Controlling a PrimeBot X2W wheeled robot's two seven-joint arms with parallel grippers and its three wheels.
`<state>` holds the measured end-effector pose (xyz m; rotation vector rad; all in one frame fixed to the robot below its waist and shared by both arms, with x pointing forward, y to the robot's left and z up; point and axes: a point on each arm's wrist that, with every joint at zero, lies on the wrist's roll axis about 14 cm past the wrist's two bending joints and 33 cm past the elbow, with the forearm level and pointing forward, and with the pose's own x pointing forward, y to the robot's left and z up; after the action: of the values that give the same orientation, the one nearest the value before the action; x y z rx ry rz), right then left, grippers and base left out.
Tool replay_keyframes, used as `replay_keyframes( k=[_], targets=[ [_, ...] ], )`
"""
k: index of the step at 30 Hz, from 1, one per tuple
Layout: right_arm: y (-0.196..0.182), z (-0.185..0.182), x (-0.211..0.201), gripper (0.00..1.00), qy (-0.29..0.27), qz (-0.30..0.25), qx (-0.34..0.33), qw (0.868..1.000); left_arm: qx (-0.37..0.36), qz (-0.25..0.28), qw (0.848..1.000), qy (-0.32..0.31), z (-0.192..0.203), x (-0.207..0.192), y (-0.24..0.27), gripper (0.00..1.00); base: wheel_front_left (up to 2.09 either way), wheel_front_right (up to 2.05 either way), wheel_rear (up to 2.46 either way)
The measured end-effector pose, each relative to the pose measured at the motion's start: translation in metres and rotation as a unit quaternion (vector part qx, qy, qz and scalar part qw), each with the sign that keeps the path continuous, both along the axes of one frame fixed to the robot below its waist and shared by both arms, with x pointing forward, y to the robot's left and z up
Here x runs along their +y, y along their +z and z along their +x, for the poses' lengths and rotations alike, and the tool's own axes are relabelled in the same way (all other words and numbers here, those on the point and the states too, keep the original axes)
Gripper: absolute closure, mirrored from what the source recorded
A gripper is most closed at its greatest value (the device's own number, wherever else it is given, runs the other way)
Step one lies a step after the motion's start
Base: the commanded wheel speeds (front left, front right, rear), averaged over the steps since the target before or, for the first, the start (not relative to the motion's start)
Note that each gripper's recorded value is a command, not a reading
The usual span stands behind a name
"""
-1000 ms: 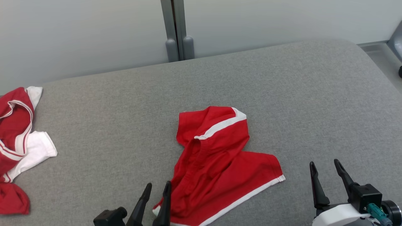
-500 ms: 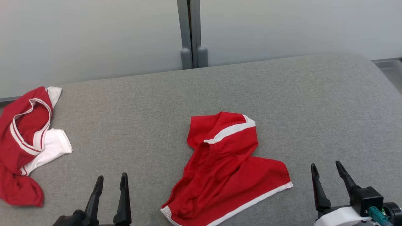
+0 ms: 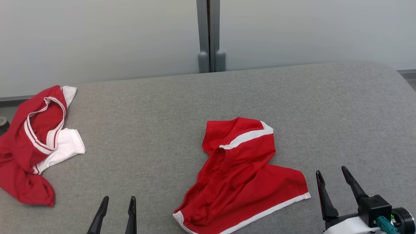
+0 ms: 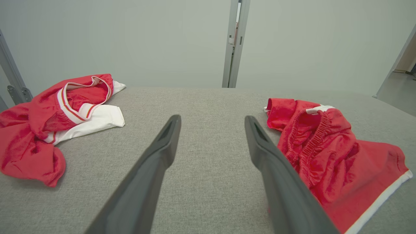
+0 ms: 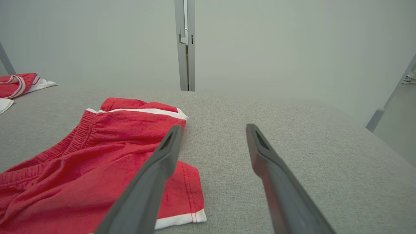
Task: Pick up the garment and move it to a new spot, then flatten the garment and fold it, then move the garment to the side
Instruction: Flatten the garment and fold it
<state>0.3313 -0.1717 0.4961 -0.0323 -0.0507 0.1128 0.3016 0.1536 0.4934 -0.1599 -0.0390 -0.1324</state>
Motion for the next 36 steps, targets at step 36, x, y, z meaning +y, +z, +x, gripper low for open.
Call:
replay_keyframes(
  k=[36],
  targets=[
    [-0.08, 0.006, -0.007, 0.0, 0.015, -0.05, 0.267, 0.962, 0.198, 0.094, 0.951, -0.219, -0.014, -0.065, -0.047, 0.0, 0.0, 0.0, 0.0]
  ],
)
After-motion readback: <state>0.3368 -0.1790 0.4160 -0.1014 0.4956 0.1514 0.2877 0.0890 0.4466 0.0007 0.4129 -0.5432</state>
